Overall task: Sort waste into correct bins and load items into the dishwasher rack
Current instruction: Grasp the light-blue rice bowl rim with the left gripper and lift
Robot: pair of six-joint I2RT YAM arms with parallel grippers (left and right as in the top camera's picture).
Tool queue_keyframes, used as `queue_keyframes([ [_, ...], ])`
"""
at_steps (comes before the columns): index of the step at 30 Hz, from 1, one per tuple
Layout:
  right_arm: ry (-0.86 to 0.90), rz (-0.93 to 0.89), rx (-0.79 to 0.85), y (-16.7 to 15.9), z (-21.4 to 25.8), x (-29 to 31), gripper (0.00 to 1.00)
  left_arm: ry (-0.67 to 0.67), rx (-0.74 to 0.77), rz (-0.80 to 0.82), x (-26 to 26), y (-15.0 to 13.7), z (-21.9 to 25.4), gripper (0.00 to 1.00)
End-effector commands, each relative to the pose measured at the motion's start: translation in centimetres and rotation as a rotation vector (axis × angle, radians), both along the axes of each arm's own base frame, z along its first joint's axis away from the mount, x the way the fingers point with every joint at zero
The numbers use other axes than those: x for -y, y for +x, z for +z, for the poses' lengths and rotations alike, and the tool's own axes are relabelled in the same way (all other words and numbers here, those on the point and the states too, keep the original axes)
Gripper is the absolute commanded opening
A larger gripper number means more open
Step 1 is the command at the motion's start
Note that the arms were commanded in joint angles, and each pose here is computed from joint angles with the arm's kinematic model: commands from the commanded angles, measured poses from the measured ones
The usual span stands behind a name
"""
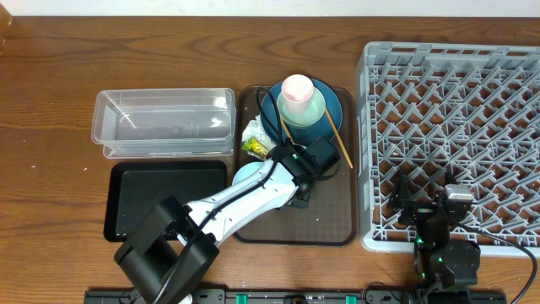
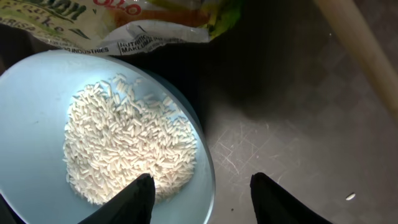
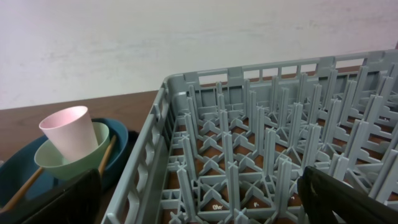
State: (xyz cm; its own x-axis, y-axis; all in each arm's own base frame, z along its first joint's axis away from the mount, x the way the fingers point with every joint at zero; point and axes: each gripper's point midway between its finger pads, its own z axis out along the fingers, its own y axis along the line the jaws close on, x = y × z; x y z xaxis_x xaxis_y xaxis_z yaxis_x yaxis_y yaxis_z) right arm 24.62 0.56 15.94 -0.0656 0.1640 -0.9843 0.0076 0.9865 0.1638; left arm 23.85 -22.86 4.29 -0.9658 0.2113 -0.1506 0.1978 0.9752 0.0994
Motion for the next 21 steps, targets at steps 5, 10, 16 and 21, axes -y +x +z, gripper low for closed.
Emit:
queue_keyframes([
  [5, 0.009, 0.001, -0.003, 0.00, -0.13, -0.10, 0.99, 0.006, 0.030, 0.003, 0.07, 0.60, -0.33, 0.45],
  [10, 0.009, 0.001, -0.003, 0.00, -0.15, -0.10, 0.99, 0.002, 0.034, 0.003, 0.18, 0.69, -0.33, 0.43],
  [16, 0.009, 0.001, -0.003, 0.00, -0.15, -0.10, 0.99, 0.002, 0.034, 0.003, 0.17, 0.68, -0.34, 0.41],
  [21, 0.009, 0.001, -0.003, 0.00, -0.13, -0.10, 0.99, -0.001, 0.036, 0.009, 0.12, 0.64, -0.64, 0.38],
])
